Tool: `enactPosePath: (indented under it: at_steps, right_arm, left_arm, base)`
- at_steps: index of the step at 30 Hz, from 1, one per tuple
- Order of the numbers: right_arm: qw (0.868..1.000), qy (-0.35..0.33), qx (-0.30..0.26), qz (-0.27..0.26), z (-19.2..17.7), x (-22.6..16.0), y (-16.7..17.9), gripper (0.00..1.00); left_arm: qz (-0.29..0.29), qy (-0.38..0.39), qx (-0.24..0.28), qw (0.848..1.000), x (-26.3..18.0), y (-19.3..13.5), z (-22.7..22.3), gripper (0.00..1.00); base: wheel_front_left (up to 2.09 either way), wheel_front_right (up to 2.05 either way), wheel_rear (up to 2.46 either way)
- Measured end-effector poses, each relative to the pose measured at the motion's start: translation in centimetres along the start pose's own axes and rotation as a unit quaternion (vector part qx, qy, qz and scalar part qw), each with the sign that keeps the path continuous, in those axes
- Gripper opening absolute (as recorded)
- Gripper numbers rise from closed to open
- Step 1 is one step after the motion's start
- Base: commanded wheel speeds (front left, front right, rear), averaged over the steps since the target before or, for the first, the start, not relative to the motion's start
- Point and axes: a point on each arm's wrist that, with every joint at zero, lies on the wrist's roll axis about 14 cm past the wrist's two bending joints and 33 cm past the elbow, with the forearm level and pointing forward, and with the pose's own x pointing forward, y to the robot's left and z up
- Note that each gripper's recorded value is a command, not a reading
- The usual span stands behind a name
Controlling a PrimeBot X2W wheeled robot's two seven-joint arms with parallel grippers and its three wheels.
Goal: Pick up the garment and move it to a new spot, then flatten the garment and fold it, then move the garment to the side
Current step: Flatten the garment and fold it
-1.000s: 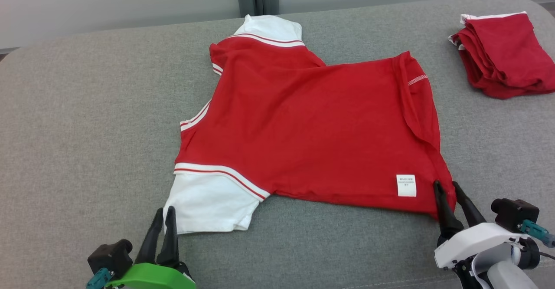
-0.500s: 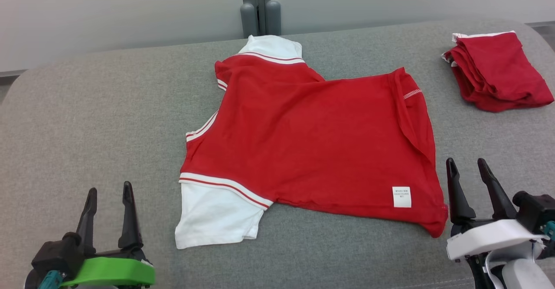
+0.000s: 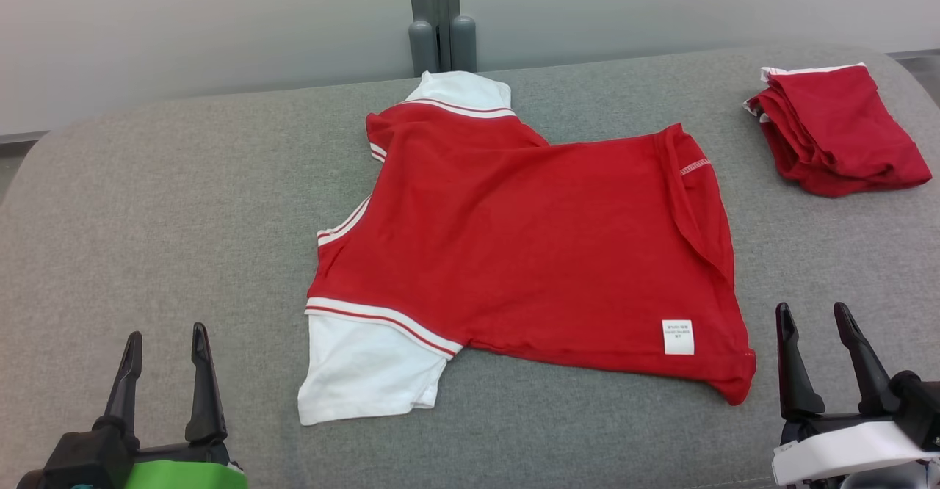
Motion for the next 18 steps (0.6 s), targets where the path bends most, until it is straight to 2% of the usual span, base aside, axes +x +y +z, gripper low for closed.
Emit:
enactPosePath:
  at_steps: [9, 18]
  right_arm:
    - [1.000, 0.017, -0.005, -0.005, -1.0, -0.3, -0.4, 1.00]
    - [0.997, 0.070, -0.021, -0.007, -4.0, -0.4, -1.4, 1.00]
  left_arm:
    - [-0.011, 0.015, -0.003, 1.000, 0.2, -0.7, -1.0, 1.00]
    - [-0.021, 0.053, -0.008, 0.998, -0.2, -1.5, -3.4, 1.00]
  base:
    - [0.00, 0.00, 0.00]
    - [0.00, 0.00, 0.00]
